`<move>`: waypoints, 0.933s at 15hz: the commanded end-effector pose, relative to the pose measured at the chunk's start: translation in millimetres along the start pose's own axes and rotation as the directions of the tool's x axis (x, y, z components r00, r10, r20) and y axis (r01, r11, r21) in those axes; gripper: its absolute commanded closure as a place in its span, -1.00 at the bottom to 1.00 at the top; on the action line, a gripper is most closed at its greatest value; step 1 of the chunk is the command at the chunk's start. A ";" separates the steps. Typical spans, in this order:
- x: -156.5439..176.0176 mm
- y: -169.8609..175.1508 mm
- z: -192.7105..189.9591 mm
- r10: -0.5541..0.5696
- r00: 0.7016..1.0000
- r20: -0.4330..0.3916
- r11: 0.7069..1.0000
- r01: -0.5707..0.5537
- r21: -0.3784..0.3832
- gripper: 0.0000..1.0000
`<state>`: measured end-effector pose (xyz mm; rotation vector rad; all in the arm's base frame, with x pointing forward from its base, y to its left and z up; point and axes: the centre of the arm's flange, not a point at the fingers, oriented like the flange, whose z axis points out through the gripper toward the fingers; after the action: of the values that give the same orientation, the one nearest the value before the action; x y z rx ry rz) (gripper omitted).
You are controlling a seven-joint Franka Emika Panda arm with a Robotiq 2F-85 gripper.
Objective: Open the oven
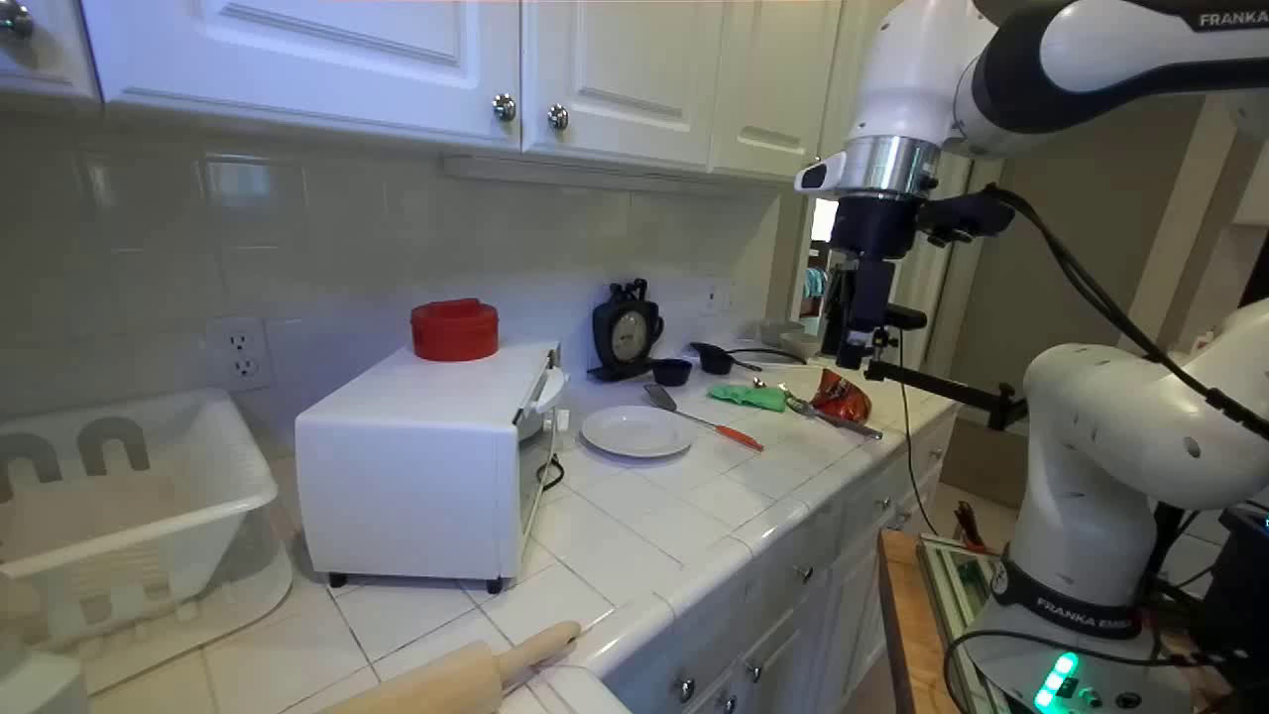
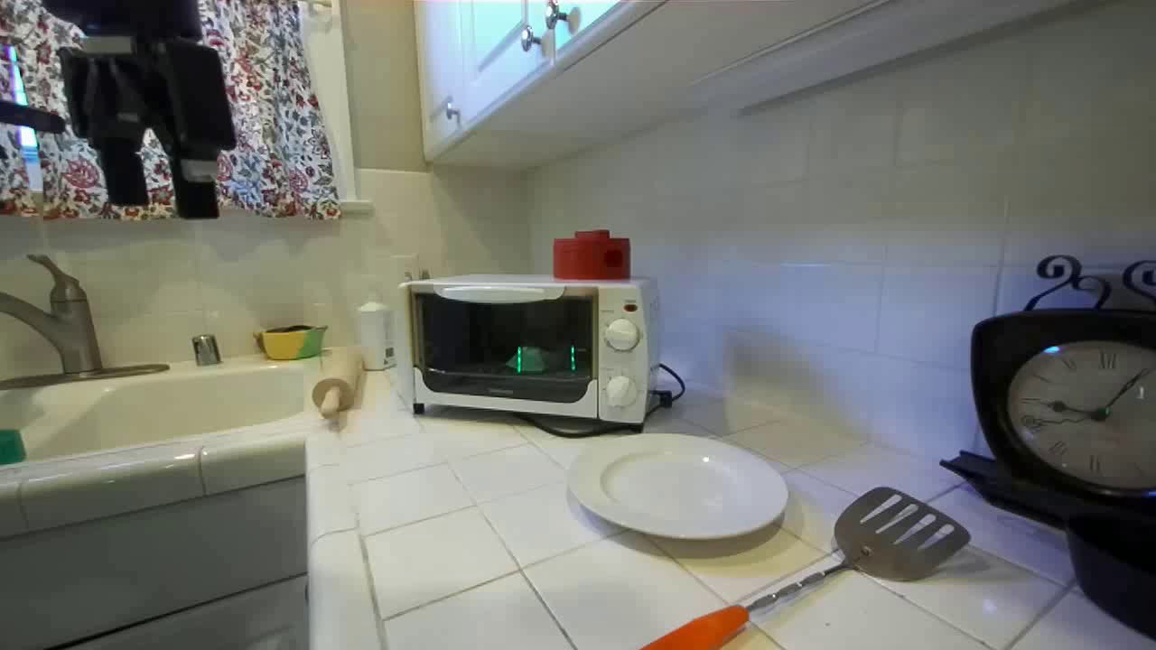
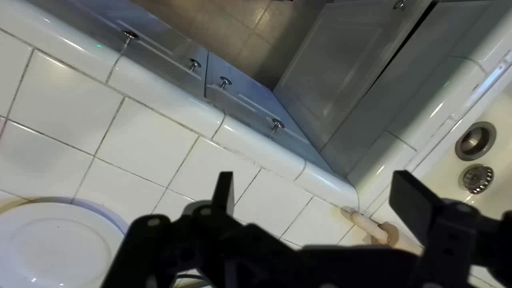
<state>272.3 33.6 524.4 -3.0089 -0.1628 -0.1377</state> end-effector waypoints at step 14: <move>90.7 24.3 9.2 0.355 0.893 -0.278 0.935 -0.342 0.095 -1.00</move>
<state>324.1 20.6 528.1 -2.9241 0.2068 -0.4446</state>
